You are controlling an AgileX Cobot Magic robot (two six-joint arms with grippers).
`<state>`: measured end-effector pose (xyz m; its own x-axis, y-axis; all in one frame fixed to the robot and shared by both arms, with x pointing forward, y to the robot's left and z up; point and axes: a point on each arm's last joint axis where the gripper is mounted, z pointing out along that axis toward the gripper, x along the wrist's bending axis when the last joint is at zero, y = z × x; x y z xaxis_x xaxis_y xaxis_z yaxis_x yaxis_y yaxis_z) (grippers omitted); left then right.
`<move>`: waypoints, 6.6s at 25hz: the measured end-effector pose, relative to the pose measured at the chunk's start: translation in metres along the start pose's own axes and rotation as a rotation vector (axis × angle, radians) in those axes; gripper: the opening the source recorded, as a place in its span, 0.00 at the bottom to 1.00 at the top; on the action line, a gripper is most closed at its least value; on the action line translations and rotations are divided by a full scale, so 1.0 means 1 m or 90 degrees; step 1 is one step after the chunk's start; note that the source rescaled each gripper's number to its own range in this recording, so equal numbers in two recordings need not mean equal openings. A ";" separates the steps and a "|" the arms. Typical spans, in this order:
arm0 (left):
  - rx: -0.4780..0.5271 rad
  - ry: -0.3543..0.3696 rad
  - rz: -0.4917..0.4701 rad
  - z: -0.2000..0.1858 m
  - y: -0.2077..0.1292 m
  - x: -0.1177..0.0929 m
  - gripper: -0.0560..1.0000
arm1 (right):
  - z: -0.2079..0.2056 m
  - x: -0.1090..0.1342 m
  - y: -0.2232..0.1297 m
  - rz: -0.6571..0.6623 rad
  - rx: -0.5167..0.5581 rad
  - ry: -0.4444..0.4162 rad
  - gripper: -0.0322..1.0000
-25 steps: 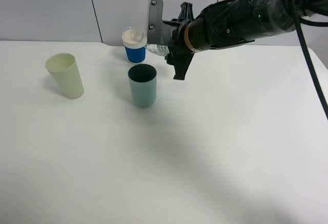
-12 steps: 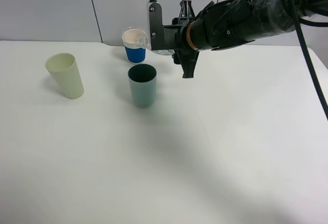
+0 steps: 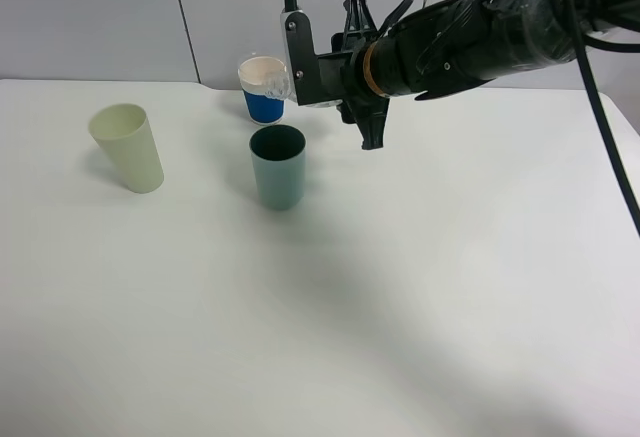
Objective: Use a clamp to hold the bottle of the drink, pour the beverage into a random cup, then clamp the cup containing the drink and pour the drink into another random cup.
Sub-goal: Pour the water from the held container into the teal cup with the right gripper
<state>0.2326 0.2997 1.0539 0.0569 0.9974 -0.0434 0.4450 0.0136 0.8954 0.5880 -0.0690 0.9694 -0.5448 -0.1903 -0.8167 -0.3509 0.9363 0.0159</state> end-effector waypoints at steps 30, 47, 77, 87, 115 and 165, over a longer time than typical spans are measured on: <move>0.000 0.000 0.000 0.000 0.000 0.000 1.00 | 0.000 -0.001 -0.007 -0.130 0.049 -0.003 0.03; 0.000 0.000 0.000 0.000 0.000 0.000 1.00 | 0.000 -0.002 -0.007 -0.158 0.049 -0.008 0.03; 0.000 0.000 0.000 0.000 0.000 0.000 1.00 | 0.000 -0.004 -0.006 -0.200 0.048 -0.019 0.03; 0.000 0.000 0.000 0.000 0.000 0.000 1.00 | 0.000 -0.004 -0.006 -0.200 0.048 -0.019 0.03; 0.000 0.000 0.000 0.000 0.000 0.000 1.00 | 0.000 -0.006 -0.008 -0.290 0.063 -0.028 0.03; 0.000 0.000 0.000 0.000 0.000 0.000 1.00 | -0.001 -0.007 -0.010 -0.329 0.080 -0.032 0.03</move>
<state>0.2326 0.2997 1.0539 0.0569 0.9974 -0.0434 0.4450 0.0136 0.8954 0.5950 -0.0772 0.9757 -0.2868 -0.6240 -0.7269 -0.4674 0.7534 -0.4624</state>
